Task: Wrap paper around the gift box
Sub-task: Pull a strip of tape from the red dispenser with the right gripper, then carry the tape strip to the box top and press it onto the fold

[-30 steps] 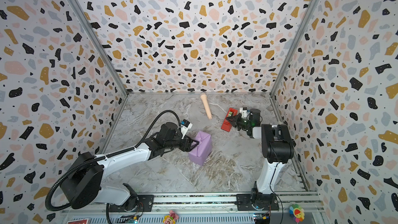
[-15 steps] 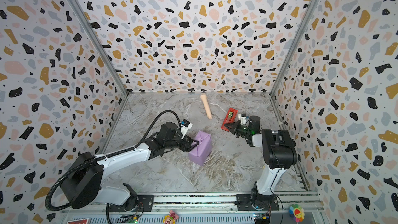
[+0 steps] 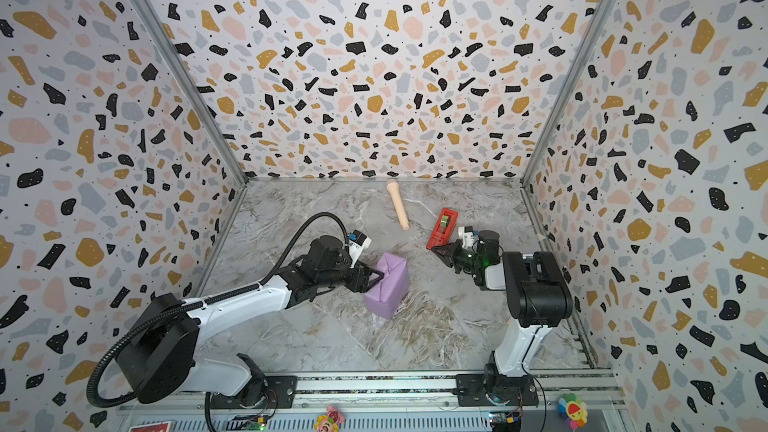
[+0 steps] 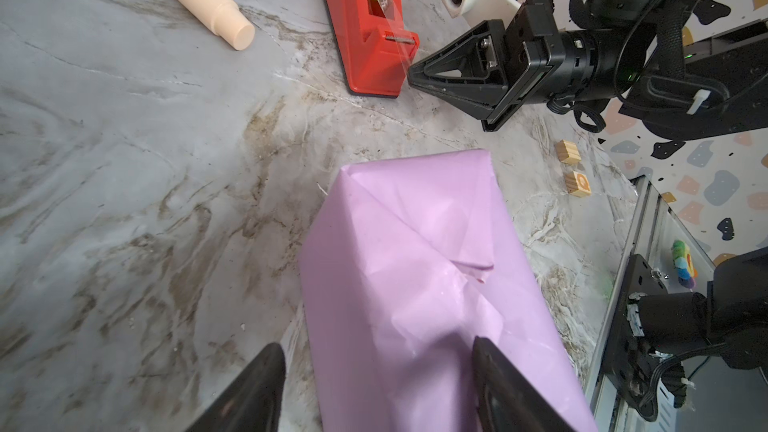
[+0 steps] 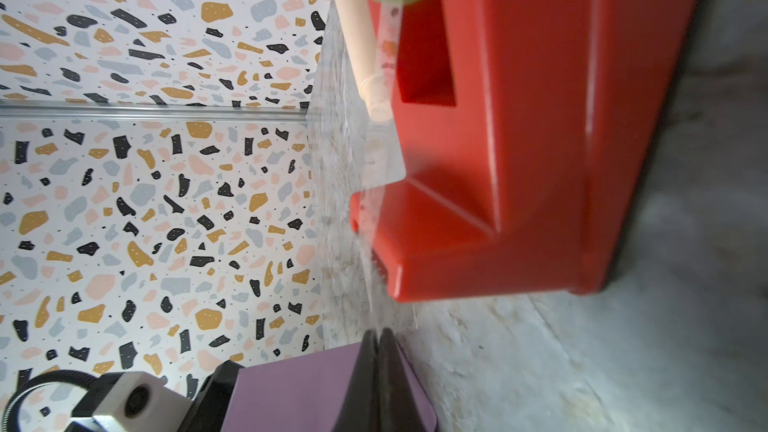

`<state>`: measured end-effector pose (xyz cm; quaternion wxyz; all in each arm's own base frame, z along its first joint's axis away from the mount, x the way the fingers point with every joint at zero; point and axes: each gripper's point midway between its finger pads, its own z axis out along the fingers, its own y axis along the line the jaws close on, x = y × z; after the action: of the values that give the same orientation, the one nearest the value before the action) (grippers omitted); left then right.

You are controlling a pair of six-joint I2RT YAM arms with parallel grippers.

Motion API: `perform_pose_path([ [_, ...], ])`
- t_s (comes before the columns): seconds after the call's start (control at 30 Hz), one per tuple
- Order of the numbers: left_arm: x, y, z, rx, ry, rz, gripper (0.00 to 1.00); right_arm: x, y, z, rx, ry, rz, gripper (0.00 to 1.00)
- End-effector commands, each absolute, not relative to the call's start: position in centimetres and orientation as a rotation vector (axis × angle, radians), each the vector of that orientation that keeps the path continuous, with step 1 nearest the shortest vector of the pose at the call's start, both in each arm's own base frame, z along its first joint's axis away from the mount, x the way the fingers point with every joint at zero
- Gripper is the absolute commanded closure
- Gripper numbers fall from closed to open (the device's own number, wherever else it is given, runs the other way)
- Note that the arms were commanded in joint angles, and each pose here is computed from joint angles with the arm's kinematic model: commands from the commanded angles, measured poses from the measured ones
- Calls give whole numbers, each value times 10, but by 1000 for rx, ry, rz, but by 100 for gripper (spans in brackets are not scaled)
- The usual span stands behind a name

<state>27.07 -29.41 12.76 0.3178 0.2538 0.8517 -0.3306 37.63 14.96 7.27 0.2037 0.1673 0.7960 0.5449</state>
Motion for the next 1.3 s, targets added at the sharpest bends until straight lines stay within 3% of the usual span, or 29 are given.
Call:
perform_pose_path([
  [0.0,253,-267,79,689,2443,-718,29,357,153,39,487,2345,1472,100],
  [0.23,253,-267,79,688,2443,-716,29,357,138,6,536,2430,1310,100],
  [0.63,254,-268,78,686,2445,-716,29,367,114,10,455,2513,1010,100],
  [0.87,253,-266,77,689,2448,-708,29,357,133,81,238,2390,1118,100],
  [1.1,254,-266,77,686,2450,-702,29,298,199,184,-207,2204,1277,100],
  [1.27,255,-267,79,686,2446,-705,29,267,241,205,-412,2215,1331,100],
])
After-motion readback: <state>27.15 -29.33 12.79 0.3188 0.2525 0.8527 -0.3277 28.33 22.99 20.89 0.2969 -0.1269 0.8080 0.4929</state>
